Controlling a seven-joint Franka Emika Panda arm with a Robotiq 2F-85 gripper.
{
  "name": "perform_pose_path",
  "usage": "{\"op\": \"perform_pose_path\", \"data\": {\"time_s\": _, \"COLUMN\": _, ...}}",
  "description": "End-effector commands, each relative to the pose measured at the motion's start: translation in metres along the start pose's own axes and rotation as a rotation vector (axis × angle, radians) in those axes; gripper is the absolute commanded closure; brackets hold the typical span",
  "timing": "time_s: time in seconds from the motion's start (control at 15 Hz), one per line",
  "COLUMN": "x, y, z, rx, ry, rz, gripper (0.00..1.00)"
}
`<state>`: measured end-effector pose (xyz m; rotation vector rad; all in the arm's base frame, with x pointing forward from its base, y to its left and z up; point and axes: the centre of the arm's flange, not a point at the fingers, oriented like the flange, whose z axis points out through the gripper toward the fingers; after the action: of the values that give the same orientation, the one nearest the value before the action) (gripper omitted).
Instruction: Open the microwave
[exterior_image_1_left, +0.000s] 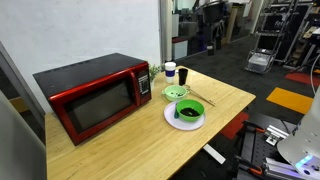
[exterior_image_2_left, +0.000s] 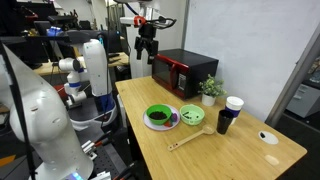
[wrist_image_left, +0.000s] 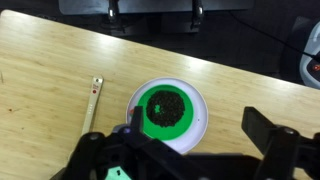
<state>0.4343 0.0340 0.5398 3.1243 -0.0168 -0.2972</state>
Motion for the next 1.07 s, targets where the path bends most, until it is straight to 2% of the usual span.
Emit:
{"op": "perform_pose_path", "data": {"time_s": 0.0, "x": 0.031, "y": 0.0, "z": -0.008, "rx": 0.038, "ry": 0.071, "rz": -0.057, "gripper": 0.0}}
{"op": "perform_pose_path", "data": {"time_s": 0.27, "x": 0.066, "y": -0.003, "z": -0.014, "rx": 0.032, "ry": 0.095, "rz": -0.134, "gripper": 0.0}}
{"op": "perform_pose_path", "data": {"time_s": 0.8, "x": 0.152, "y": -0.027, "z": 0.005, "rx": 0.006, "ry": 0.012, "rz": -0.193, "gripper": 0.0}}
{"op": "perform_pose_path", "data": {"time_s": 0.87, "x": 0.158, "y": -0.032, "z": 0.01, "rx": -0.002, "ry": 0.001, "rz": -0.18, "gripper": 0.0}}
{"op": "perform_pose_path", "data": {"time_s": 0.93, "x": 0.133, "y": -0.024, "z": 0.015, "rx": 0.013, "ry": 0.034, "rz": -0.169, "gripper": 0.0}}
{"op": "perform_pose_path", "data": {"time_s": 1.0, "x": 0.141, "y": -0.027, "z": 0.019, "rx": 0.012, "ry": 0.025, "rz": -0.174, "gripper": 0.0}}
